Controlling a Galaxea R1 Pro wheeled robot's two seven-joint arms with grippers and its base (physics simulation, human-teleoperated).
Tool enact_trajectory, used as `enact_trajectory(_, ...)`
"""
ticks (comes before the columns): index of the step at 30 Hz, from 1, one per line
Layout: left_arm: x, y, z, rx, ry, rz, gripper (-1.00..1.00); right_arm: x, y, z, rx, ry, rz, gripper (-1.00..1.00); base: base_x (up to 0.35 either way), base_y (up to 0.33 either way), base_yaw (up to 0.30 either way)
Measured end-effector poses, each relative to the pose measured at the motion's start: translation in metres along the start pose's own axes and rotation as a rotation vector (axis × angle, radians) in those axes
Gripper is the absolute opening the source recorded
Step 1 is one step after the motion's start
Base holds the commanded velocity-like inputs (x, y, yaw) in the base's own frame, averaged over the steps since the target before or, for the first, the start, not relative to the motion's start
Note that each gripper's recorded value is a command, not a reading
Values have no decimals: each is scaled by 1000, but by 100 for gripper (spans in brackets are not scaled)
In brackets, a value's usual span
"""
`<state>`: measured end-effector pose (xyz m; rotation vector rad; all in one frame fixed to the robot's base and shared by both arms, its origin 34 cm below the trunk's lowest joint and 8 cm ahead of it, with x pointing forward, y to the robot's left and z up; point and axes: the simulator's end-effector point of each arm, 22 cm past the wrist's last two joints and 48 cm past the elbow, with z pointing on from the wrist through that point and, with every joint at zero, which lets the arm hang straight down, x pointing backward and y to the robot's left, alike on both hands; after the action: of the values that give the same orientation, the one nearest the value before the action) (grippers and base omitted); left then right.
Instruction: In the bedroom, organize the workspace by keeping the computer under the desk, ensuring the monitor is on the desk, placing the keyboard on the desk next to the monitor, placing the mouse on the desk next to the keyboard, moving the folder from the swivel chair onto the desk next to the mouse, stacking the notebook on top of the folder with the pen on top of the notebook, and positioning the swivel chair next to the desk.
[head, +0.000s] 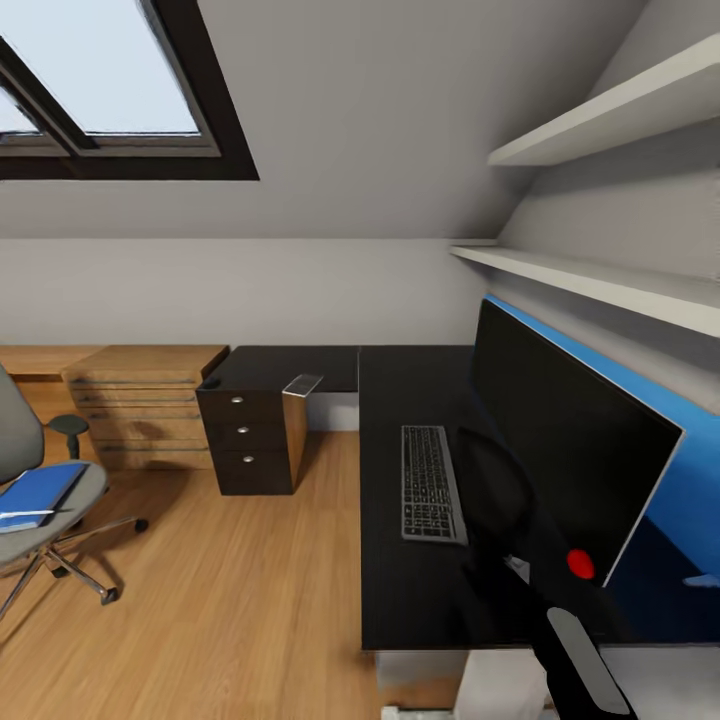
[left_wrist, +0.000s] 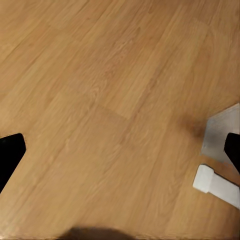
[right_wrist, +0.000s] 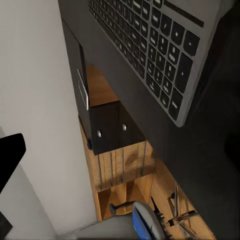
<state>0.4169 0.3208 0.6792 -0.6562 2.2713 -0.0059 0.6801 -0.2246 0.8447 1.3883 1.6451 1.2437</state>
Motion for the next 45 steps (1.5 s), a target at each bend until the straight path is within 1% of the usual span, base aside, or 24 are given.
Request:
enact_trajectory(32,0,0,0,0,0,0,100,1,0,0,1,-1,0,100,-335,0,0)
enact_trajectory(34,0,0,0,0,-1,1,100,2,0,0,1,0,0,100,-181,0,0)
enact_trajectory(37,-1,1,0,-1,-3,2,100,6,-1,1,6,7,-15,100,-75,0,0)
enact_trajectory(41,-1,1,0,0,-4,4,100,16,-11,3,46,25,-123,100,-22,0,0)
enact_trajectory(42,-2,0,-1,0,-3,4,100,19,-35,3,121,31,-241,100,-7,0,0)
enact_trajectory(44,-4,0,-3,0,-3,4,100,18,-55,1,181,30,-311,100,-4,0,0)
enact_trajectory(45,-4,-1,-5,1,-3,4,100,14,-77,-2,243,21,-385,100,-3,0,0)
